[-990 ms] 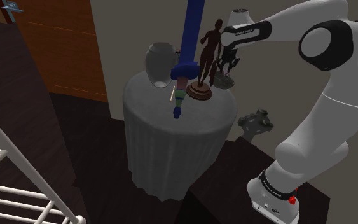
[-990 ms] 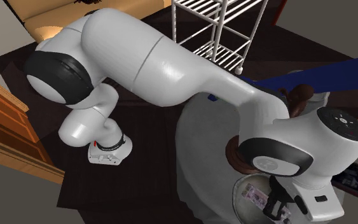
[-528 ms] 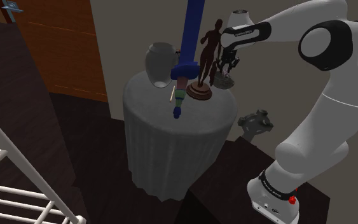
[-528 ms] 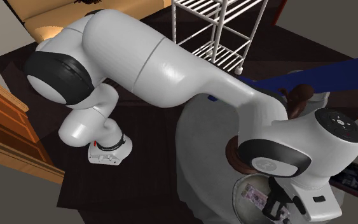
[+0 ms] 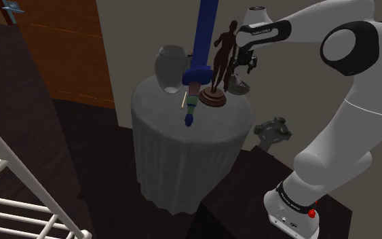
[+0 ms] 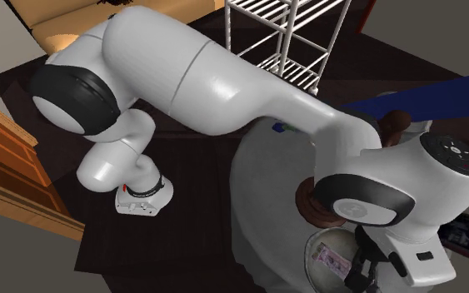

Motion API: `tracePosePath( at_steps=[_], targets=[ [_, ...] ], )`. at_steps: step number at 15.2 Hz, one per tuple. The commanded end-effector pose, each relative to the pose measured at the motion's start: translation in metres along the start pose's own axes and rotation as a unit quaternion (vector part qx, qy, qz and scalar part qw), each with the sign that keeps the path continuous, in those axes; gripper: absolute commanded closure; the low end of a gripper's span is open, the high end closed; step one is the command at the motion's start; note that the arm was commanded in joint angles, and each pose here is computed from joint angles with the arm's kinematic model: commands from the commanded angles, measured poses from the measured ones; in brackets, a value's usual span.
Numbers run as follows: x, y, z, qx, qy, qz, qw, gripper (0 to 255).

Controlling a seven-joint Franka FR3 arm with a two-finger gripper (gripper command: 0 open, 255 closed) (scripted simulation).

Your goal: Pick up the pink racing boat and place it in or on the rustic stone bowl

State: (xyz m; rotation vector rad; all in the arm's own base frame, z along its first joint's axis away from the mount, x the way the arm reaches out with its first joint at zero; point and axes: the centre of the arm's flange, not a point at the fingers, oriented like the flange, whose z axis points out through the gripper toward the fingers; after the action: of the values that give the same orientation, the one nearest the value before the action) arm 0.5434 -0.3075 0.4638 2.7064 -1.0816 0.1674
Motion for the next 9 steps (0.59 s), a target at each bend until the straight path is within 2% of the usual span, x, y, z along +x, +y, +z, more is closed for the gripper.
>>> tracePosePath(
  at_steps=[1, 2, 9],
  targets=[
    [-0.001, 0.000, -0.023, 0.000, 0.000, 0.000, 1.0000, 0],
    [-0.001, 0.000, -0.033, 0.000, 0.000, 0.000, 1.0000, 0],
    [-0.001, 0.000, -0.033, 0.000, 0.000, 0.000, 1.0000, 0]
  ],
)
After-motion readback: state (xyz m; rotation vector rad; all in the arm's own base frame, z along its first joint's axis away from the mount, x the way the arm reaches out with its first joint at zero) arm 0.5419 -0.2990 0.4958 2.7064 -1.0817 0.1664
